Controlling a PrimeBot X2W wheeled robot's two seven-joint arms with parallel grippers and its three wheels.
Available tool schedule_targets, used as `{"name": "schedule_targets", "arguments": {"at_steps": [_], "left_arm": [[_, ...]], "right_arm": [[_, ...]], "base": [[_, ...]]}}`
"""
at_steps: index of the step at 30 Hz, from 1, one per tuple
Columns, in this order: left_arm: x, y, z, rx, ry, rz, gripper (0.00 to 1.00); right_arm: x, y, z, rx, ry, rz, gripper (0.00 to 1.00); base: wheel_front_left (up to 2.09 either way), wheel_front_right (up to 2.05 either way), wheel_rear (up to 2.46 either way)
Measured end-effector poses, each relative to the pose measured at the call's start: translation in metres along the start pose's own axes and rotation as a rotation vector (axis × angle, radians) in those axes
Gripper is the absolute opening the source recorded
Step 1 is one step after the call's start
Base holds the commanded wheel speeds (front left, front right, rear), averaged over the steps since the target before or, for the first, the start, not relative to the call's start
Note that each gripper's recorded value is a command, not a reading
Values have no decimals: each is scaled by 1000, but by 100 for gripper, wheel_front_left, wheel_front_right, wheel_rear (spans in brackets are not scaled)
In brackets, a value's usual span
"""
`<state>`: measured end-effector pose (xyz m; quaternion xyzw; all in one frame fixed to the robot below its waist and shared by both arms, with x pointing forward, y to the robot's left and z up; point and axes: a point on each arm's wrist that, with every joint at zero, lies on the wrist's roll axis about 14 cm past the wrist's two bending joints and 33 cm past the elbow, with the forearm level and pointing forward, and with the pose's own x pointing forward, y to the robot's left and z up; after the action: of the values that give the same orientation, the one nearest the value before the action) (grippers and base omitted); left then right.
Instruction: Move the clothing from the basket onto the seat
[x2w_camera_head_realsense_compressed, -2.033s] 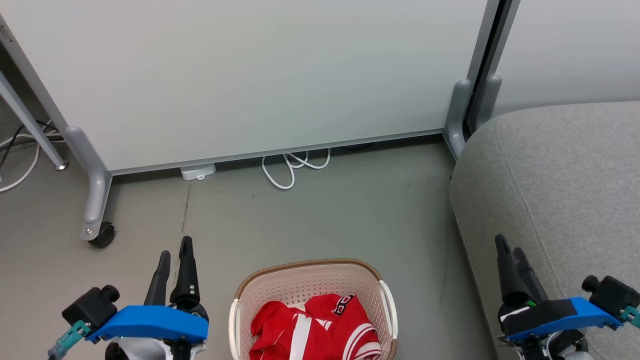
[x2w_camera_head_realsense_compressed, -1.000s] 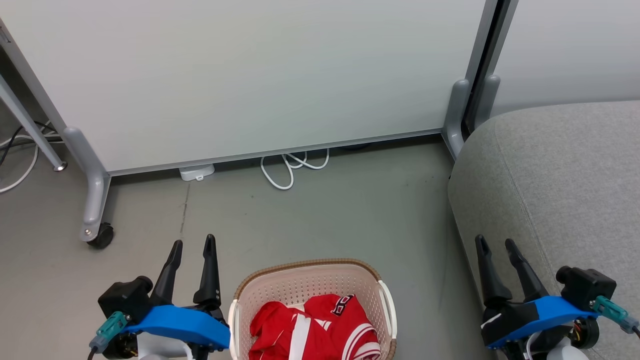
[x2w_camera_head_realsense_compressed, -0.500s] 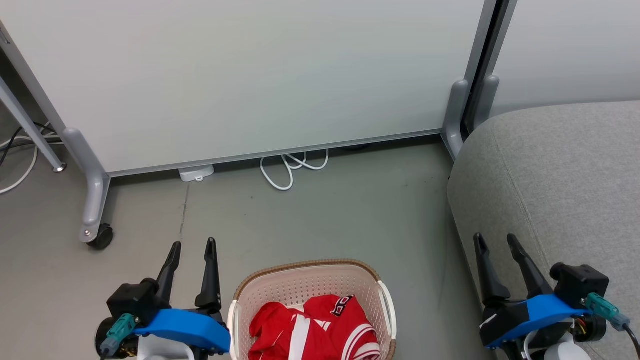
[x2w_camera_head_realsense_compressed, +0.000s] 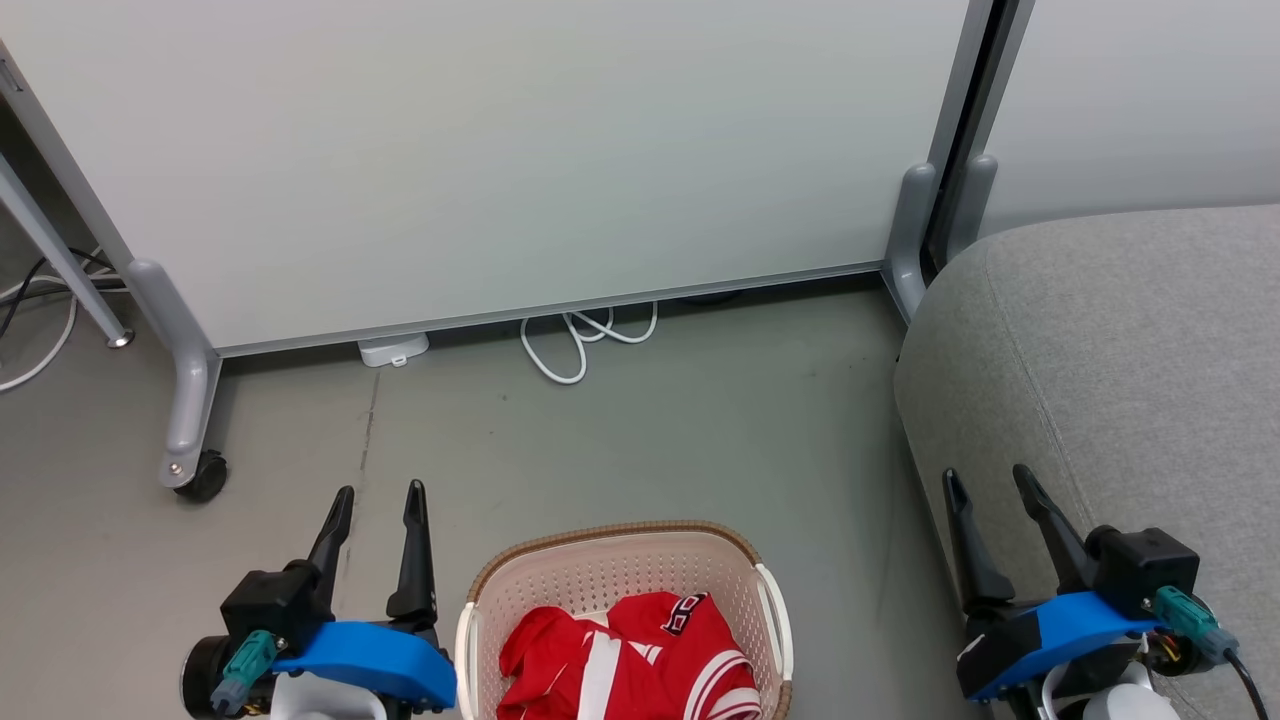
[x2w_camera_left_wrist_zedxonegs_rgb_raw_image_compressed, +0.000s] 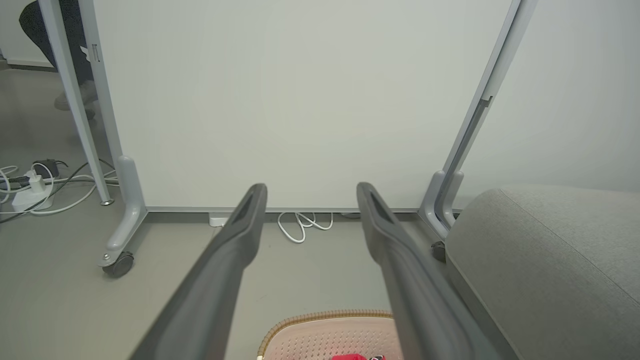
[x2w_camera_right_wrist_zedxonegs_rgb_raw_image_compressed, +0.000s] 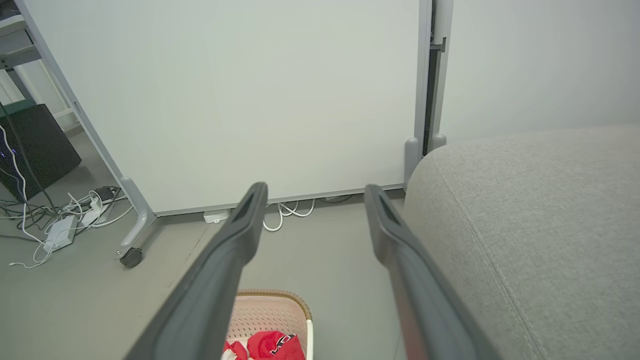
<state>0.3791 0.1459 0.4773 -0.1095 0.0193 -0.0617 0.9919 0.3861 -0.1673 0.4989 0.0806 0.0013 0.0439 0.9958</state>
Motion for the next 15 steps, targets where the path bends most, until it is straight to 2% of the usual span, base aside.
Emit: {"name": "schedule_targets", "arguments": {"at_steps": [15], "left_arm": [[0,-5,1,76,-10,-22,100]], "right_arm": [[-1,4,4,-93,-15,22,100]], "base": [[0,0,0]]}}
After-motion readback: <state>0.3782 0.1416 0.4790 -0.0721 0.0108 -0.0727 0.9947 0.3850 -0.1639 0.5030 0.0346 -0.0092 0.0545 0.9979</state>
